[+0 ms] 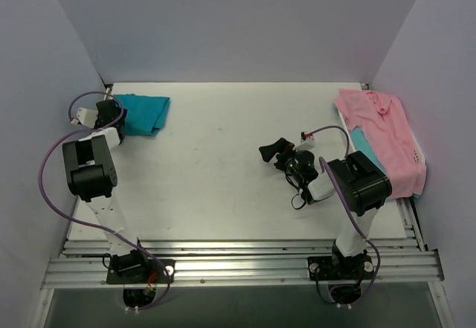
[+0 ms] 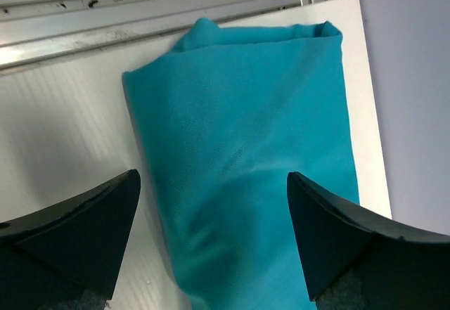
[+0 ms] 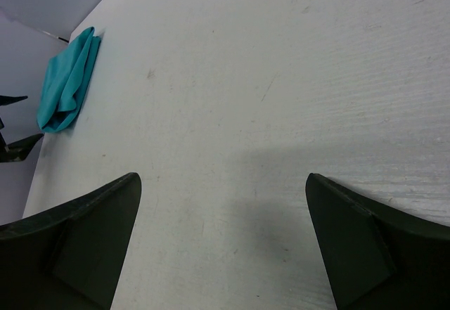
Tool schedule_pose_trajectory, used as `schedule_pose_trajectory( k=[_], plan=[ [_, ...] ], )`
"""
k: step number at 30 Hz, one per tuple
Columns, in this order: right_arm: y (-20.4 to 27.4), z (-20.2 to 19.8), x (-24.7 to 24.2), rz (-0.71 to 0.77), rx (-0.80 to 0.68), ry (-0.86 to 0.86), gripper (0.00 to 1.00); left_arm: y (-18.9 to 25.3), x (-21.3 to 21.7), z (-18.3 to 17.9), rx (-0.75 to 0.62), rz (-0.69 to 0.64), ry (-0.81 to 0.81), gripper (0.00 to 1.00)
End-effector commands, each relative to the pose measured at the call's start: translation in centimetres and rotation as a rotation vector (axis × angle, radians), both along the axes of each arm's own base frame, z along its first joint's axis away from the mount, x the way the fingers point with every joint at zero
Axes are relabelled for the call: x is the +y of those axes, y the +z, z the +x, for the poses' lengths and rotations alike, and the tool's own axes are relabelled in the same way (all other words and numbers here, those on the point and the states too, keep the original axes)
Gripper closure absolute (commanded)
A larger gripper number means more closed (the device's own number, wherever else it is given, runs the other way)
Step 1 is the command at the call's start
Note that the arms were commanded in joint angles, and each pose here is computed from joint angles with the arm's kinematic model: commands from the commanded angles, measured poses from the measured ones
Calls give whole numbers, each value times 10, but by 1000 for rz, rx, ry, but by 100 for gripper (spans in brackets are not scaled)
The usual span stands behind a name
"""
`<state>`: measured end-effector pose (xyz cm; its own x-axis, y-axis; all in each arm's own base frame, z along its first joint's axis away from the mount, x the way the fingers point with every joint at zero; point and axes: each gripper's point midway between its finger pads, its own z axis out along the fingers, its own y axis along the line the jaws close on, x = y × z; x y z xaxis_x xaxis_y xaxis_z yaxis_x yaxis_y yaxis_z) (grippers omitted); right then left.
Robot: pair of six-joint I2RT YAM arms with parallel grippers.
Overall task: Fold and stack the t-shirts
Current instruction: Put the neatly folded tshirt into the corner of the board with the left arm
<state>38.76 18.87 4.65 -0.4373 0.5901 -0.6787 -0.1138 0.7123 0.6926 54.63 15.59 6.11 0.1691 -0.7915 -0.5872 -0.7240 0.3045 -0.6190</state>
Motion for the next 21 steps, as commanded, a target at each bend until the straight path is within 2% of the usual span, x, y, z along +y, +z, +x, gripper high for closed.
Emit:
schedule_pose_trajectory(
  k=[1,6,8,9,10,11,13,15,17,18,21],
  plan=[
    [23,6,2,40,-97,9,0,94,20,-7,-113,106,50,6],
    [30,1,1,51,-105,8,0,164,9,-58,-163,189,35,6],
    [34,-3,3,64,-111,15,0,176,-5,-75,-160,202,0,6],
    [35,-5,4,70,-113,19,0,196,-14,-90,-177,234,-34,6],
    [39,-7,6,81,-119,23,0,188,-29,-99,-151,239,-78,6],
    [41,-11,12,84,-120,38,0,206,-40,-114,-159,281,-119,6],
    [51,-16,18,89,-128,50,0,195,-74,-133,-88,319,-202,6],
    [58,-25,31,76,-137,71,0,204,-90,-160,-63,363,-244,6],
    [67,-29,34,24,-149,48,0,187,-119,-178,-24,396,-333,6],
    [71,-37,47,1,-152,62,0,200,-126,-190,-76,407,-362,6],
    [66,-52,55,-142,-92,30,0,196,-134,-214,-90,422,-426,6]
  ],
)
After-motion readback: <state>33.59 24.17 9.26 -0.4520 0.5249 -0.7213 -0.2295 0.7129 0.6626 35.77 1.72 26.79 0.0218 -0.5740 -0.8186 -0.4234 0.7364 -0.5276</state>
